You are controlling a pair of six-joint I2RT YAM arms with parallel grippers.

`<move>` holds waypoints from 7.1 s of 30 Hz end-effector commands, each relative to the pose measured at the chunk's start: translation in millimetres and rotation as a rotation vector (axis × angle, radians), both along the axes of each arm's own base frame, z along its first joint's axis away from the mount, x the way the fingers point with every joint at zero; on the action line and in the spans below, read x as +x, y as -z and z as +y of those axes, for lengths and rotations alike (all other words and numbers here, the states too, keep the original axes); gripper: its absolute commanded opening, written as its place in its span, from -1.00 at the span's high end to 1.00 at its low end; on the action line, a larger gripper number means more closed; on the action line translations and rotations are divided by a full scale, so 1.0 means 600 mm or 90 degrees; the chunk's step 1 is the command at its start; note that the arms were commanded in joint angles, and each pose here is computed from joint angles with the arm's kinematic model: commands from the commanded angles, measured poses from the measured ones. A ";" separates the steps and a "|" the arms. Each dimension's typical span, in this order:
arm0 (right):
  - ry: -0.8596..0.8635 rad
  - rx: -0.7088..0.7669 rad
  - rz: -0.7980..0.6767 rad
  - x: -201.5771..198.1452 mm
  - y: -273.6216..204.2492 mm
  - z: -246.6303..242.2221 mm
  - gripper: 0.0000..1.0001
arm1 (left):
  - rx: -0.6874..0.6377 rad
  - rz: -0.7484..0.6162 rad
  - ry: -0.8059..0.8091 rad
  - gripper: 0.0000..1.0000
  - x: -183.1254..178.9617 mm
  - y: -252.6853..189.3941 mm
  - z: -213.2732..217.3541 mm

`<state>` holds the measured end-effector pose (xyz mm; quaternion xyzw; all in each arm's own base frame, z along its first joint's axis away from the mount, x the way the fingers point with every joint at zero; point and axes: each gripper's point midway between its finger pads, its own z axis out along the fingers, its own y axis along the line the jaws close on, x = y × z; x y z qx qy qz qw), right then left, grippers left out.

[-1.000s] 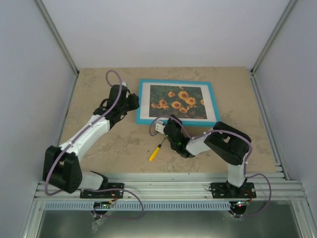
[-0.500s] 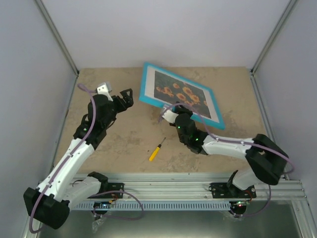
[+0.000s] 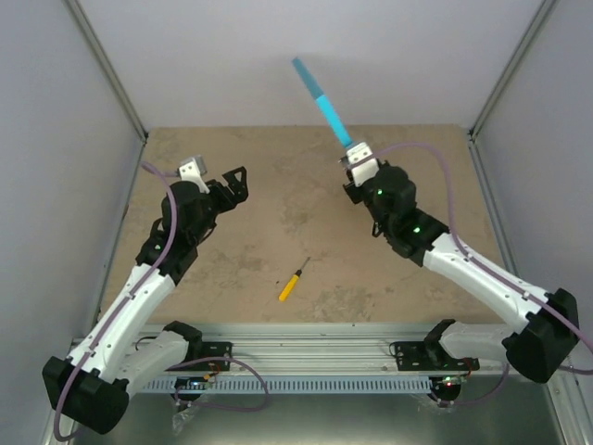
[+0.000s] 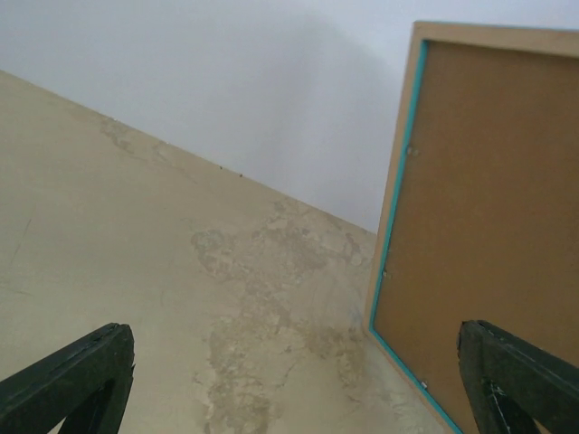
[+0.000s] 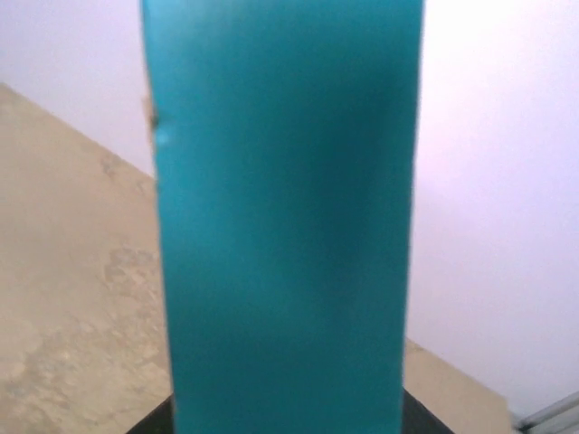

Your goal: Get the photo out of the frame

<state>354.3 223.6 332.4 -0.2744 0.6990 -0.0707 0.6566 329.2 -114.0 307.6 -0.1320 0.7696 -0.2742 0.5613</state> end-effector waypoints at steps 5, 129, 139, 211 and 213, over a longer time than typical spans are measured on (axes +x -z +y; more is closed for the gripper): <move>-0.038 0.372 0.045 0.003 -0.083 -0.086 0.99 | -0.003 0.024 0.055 -0.98 0.017 0.023 -0.033; 0.249 0.450 0.584 0.193 0.468 -0.352 -0.95 | -0.105 0.385 0.148 -0.63 0.078 0.436 -0.120; 0.162 0.464 0.647 0.140 0.493 -0.274 -0.95 | -0.040 0.394 0.123 -0.68 0.098 0.439 -0.106; 0.062 0.410 0.452 -0.039 0.386 -0.187 -0.95 | 0.402 0.493 0.328 -0.31 -0.245 0.448 -0.201; 0.063 0.411 0.453 -0.039 0.388 -0.187 -0.95 | 0.406 0.496 0.344 -0.22 -0.251 0.452 -0.209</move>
